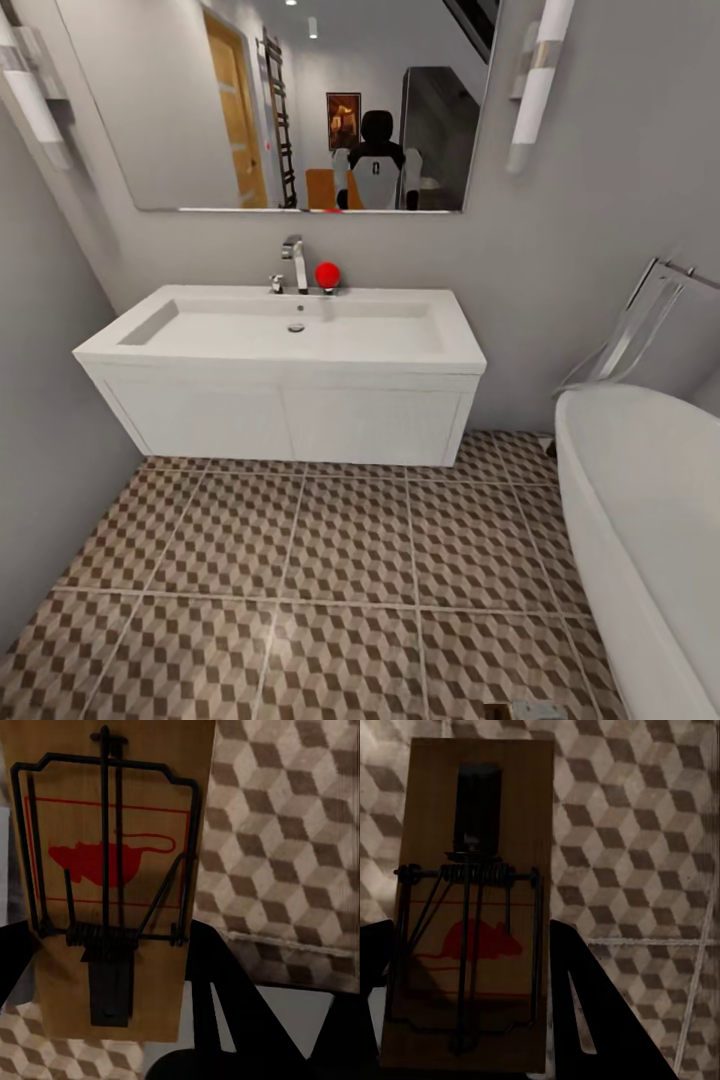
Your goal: Take the four mousetraps from the cabinet in the bathroom and place them on the bathroom floor. Make sure all four end up on the same floor surface, and ensure that at least two of them are either under or directly next to the same bathroom sink.
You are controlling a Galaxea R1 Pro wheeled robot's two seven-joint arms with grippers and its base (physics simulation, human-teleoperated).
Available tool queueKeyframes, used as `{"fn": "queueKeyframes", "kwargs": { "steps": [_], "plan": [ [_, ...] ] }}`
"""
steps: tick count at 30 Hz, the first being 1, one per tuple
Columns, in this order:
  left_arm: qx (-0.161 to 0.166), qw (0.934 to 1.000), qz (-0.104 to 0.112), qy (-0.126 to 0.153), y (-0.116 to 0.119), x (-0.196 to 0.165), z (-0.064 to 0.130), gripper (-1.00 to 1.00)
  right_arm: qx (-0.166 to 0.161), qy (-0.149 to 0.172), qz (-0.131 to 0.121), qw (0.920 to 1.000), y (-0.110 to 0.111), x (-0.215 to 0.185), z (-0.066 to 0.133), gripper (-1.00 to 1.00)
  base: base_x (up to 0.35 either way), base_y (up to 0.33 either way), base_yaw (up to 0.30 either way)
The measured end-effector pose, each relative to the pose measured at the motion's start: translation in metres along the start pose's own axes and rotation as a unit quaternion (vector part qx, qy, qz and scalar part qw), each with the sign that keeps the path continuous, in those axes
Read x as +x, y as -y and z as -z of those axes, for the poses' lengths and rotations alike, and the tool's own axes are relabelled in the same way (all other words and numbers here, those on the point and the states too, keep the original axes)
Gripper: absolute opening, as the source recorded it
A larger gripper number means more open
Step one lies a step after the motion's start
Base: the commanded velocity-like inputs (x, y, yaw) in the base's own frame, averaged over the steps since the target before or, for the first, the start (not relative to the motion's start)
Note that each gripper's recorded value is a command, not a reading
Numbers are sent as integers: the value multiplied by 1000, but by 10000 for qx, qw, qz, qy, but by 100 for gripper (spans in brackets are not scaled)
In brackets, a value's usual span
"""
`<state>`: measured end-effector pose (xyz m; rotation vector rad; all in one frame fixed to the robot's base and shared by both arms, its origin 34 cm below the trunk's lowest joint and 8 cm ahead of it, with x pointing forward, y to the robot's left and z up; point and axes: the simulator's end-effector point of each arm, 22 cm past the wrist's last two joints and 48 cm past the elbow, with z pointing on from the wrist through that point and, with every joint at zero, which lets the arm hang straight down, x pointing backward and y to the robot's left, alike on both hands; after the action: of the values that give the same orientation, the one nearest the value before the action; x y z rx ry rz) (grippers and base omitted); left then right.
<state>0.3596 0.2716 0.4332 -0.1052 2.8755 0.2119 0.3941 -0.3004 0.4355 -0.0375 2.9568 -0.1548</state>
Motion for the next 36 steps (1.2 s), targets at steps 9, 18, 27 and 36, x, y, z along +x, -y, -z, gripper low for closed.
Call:
{"fn": "queueKeyframes", "kwargs": {
  "steps": [9,18,27,36],
  "plan": [
    [78,9999,37,92,10,-9,0,-100,270,-279,52,9992,12,-26,2,-100,339,0,0],
    [612,9977,-14,-306,66,-48,6,-100,509,-750,18,9959,16,-123,27,-100,186,0,0],
    [624,9967,-128,-504,80,-216,34,-100,504,-670,7,9965,18,-191,49,-100,3,0,0],
    [-335,9970,696,70,25,-371,82,-100,325,-424,12,9986,-8,-248,71,-100,0,0,0]
  ]
}}
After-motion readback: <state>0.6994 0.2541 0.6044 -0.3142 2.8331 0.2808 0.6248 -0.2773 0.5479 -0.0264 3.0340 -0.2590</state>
